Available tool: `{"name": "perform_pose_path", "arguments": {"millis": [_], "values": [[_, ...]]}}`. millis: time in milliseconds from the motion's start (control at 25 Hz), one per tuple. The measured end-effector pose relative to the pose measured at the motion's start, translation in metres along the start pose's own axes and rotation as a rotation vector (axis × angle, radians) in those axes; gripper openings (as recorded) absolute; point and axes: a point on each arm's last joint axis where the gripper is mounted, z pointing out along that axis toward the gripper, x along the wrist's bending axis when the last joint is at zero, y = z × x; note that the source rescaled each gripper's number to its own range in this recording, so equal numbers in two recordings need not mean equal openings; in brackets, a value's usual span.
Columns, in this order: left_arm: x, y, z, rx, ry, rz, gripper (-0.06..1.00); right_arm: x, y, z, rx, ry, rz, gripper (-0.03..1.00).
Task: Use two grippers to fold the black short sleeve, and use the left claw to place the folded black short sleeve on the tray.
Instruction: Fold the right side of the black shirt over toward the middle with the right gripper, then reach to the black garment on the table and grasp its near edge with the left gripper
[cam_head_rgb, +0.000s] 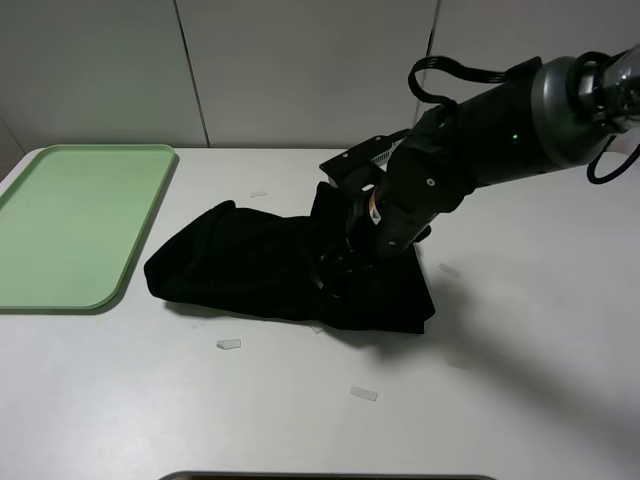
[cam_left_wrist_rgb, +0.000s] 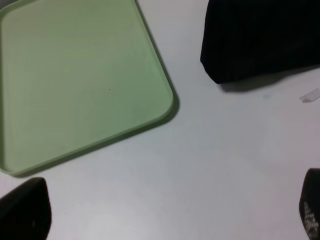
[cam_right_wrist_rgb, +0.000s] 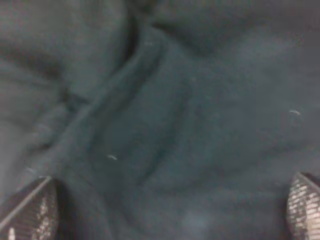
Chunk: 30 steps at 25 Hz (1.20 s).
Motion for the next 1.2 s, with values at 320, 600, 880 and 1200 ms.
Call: {"name": "perform_pose_path", "arguments": {"millis": [320, 600, 880, 1200], "values": [[0.0, 0.0, 0.0, 0.0, 0.0, 0.0, 1.0, 0.008, 0.0, 0.01, -0.025, 0.025, -0.006, 1.0], [0.0, 0.0, 0.0, 0.0, 0.0, 0.0, 1.0, 0.004, 0.004, -0.004, -0.043, 0.018, 0.005, 1.0], [0.0, 0.0, 0.0, 0.0, 0.0, 0.0, 1.0, -0.028, 0.018, -0.086, -0.21, -0.018, 0.084, 1.0], [0.0, 0.0, 0.0, 0.0, 0.0, 0.0, 1.0, -0.085, -0.013, -0.211, -0.402, -0.171, 0.149, 1.0]]}}
